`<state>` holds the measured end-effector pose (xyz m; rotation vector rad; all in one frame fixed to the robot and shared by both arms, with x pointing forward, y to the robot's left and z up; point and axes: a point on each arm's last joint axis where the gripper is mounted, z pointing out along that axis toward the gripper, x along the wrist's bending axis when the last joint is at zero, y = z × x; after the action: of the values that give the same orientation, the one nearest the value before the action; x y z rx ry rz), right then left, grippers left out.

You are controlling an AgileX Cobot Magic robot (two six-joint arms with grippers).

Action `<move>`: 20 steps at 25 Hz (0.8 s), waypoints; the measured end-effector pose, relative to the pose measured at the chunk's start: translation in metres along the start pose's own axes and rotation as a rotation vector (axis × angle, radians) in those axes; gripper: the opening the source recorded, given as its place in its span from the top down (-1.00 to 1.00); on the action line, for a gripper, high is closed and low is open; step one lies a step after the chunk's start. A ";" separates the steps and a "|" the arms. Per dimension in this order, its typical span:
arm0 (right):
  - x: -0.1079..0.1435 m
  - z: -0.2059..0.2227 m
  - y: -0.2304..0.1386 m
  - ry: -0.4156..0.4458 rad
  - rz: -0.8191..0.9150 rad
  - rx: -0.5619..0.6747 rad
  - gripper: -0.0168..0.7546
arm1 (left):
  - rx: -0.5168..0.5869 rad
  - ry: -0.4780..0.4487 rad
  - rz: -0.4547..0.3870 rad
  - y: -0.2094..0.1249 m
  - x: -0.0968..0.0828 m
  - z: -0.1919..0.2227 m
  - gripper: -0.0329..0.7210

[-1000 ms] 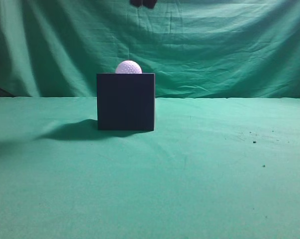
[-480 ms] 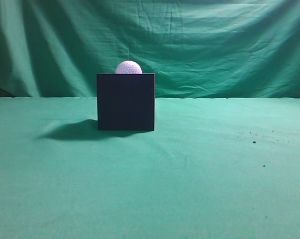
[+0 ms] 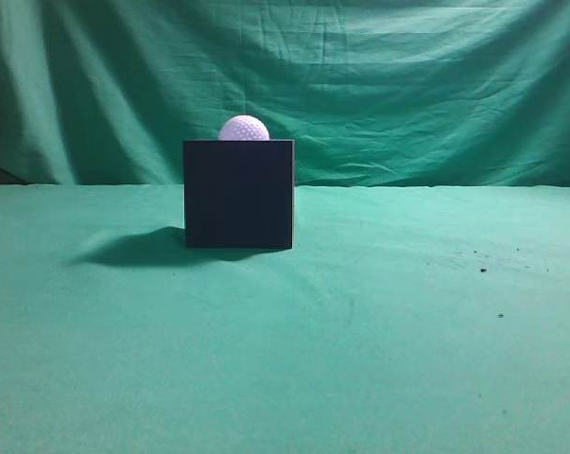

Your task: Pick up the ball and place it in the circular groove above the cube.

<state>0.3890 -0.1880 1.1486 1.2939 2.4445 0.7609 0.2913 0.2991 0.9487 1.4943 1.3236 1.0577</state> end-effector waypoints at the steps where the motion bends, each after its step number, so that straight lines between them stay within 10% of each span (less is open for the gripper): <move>1: 0.000 -0.003 -0.010 0.004 0.011 -0.042 0.96 | 0.000 0.000 0.000 0.000 0.000 0.000 0.91; 11: -0.001 -0.001 -0.088 0.070 0.130 -0.378 0.96 | 0.000 0.000 0.000 0.000 0.000 0.000 0.91; 20: -0.006 0.006 -0.102 0.008 0.081 -0.388 0.96 | 0.000 0.000 0.000 0.000 0.000 0.000 0.91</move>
<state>0.3255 -0.2380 1.0862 1.2393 2.1168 1.1922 0.2913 0.2991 0.9487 1.4943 1.3236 1.0577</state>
